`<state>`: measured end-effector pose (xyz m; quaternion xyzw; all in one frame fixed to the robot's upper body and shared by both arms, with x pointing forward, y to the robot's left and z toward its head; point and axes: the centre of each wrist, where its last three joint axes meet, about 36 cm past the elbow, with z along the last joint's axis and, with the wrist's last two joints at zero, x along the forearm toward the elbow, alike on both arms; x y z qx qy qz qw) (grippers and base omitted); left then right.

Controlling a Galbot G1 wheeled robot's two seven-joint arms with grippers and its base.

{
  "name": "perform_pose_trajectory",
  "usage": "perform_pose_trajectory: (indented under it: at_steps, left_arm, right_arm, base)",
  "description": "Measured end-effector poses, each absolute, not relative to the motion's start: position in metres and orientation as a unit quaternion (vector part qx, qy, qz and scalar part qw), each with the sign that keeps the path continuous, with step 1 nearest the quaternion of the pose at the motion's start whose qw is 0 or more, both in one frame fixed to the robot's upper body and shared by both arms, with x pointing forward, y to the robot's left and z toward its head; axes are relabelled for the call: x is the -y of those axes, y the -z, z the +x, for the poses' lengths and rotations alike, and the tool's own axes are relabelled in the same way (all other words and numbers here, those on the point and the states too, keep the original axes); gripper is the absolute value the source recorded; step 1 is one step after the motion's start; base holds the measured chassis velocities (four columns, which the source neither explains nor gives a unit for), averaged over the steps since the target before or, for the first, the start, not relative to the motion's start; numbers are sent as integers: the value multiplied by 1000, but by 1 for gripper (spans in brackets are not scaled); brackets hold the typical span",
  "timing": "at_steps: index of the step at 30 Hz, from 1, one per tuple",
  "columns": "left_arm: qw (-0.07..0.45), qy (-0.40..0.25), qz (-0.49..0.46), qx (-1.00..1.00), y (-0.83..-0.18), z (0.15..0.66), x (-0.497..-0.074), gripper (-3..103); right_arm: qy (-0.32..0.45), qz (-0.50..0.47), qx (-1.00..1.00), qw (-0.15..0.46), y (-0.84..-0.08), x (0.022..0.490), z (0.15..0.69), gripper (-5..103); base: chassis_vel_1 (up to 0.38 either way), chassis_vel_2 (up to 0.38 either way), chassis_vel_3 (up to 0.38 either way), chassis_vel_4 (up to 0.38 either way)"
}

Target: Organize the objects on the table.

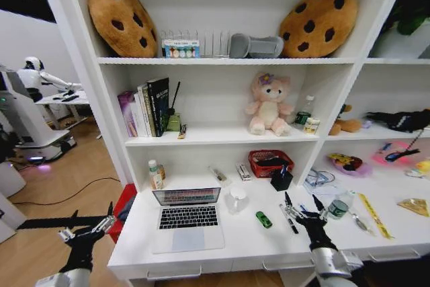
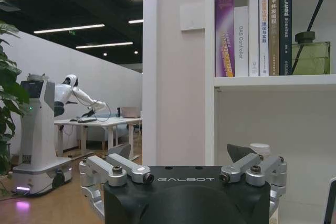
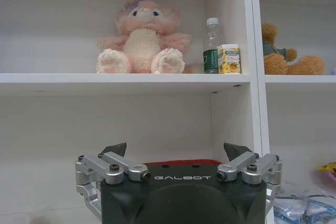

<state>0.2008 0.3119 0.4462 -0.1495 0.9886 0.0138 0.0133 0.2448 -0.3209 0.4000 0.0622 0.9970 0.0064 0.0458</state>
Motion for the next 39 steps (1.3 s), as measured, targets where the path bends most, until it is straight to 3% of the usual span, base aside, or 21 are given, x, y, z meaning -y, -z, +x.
perform_pose_trajectory:
  at_steps: [9,11,13,16,19,21,22,24,25,27,29,31,36,39]
  left_arm:
    - [15,-19,-132,-991,-452,203,-310,102]
    - [14,-20,-127,-992,-454,203,-310,98]
    - [15,-32,-106,-994,-460,203,-311,89]
    - [16,-42,-91,-995,-464,203,-312,84]
    - [12,-79,-36,-996,-478,204,-318,67]
    - [12,-82,-33,-996,-478,204,-318,67]
    - [9,-113,9,-994,-487,210,-322,56]
    - [7,-121,21,-992,-490,211,-323,56]
    - [3,-139,48,-989,-496,215,-323,44]
    - [0,-149,66,-987,-501,217,-323,44]
    - [-15,-176,111,-978,-513,219,-323,28]
    - [-19,-187,128,-974,-517,219,-324,28]
    - [-42,-219,202,-954,-544,232,-331,6]
    - [-45,-238,233,-942,-553,240,-331,2]
  right_arm:
    - [-13,71,-996,48,-399,317,242,100]
    - [-12,72,-996,46,-398,317,241,100]
    - [-7,78,-996,42,-393,317,237,100]
    - [-7,82,-996,38,-390,318,235,100]
    - [-5,91,-995,30,-381,319,229,100]
    - [-5,91,-995,29,-381,319,228,100]
    - [-6,96,-995,25,-375,319,225,100]
    - [-6,97,-995,24,-374,319,224,100]
    - [-6,100,-995,21,-370,319,222,100]
    - [-7,101,-995,19,-368,319,221,100]
    - [-10,97,-995,15,-361,317,223,100]
    - [-10,94,-995,14,-359,316,224,100]
    - [-10,98,-995,13,-353,318,222,100]
    - [-10,102,-995,12,-349,320,219,100]
  base:
    - [-95,88,84,-108]
    - [0,0,0,0]
    - [0,0,0,0]
    - [0,0,0,0]
    - [0,0,0,0]
    - [0,0,0,0]
    - [0,0,0,0]
    - [0,0,0,0]
    - [0,0,0,0]
    - [0,0,0,0]
    - [0,0,0,0]
    - [0,0,0,0]
    - [0,0,0,0]
    - [0,0,0,0]
